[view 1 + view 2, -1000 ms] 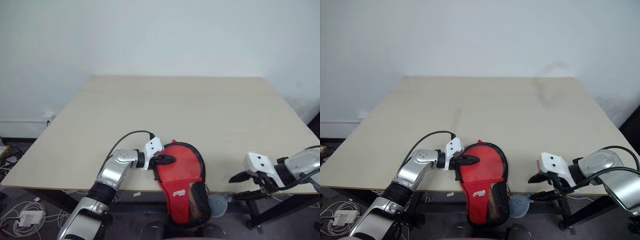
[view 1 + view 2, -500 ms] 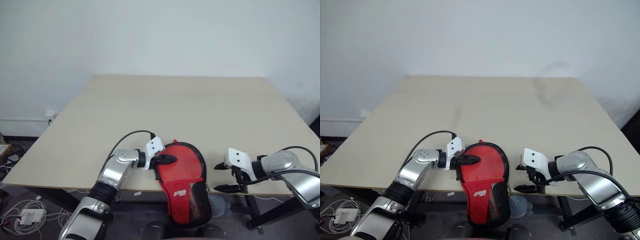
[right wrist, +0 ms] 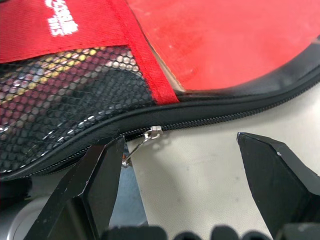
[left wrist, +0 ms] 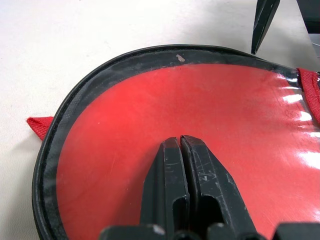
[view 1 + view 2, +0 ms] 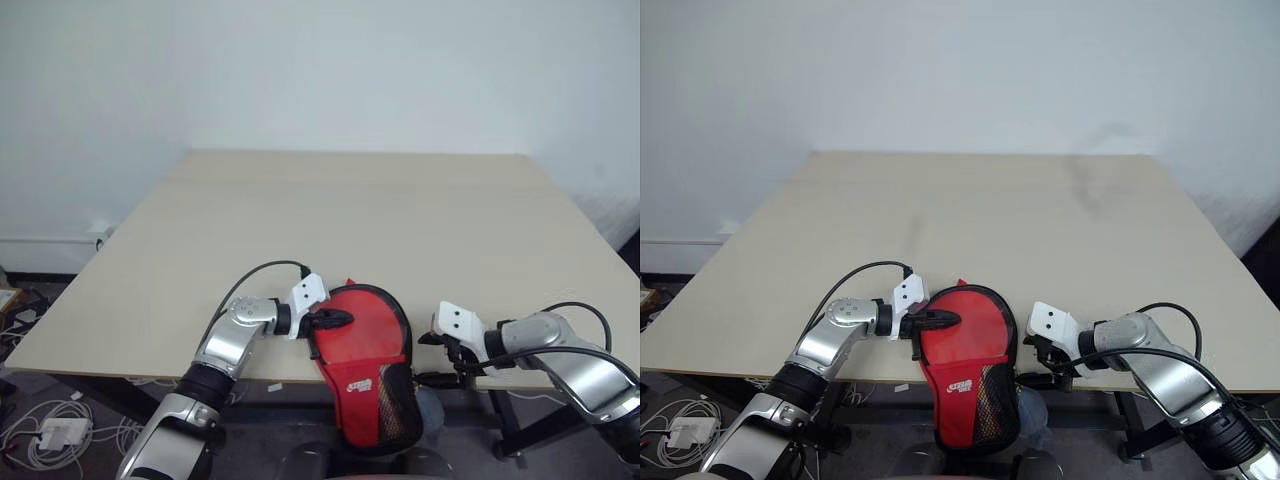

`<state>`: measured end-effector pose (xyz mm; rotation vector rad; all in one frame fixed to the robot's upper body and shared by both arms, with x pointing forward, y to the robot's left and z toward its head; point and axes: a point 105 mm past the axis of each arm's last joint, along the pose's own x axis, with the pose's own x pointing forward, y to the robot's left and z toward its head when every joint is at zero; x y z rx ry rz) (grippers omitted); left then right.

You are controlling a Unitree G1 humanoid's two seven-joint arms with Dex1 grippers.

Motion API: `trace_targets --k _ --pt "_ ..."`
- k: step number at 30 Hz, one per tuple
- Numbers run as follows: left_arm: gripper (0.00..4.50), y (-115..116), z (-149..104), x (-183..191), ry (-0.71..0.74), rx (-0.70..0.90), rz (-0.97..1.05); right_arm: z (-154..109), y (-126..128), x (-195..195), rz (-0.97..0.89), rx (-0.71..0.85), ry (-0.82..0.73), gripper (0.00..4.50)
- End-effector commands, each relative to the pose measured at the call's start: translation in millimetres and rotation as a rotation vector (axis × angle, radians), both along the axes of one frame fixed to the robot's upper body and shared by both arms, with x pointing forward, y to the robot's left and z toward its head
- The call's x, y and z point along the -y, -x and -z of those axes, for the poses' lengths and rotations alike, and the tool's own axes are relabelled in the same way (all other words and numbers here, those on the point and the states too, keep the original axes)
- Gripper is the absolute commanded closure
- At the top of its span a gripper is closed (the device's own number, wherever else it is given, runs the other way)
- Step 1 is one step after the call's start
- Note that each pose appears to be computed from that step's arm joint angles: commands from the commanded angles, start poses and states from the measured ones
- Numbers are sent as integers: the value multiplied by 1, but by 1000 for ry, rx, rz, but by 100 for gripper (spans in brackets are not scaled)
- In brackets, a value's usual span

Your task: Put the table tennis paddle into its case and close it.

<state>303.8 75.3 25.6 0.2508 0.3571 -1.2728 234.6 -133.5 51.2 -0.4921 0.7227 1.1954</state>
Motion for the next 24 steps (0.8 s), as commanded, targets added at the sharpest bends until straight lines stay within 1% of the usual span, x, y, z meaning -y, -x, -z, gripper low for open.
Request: trace_targets --k 1,3,6,15,16,24 --pt "450 17 53 -28 -165 -162 -70 -7 1 -7 -22 43 2 61" --pt "450 18 53 -29 -166 -164 -70 -4 3 -6 -19 41 13 61" --pt "450 19 53 -30 -169 -166 -71 -3 6 -8 -22 41 15 119" --pt "450 16 51 -33 -174 -162 -73 0 11 -9 -41 53 40 432" --pt "450 16 50 -33 -174 -161 -73 0 11 -9 -44 55 43 448" --pt "450 15 50 -33 -173 -158 -74 -3 9 -9 -62 74 55 448"
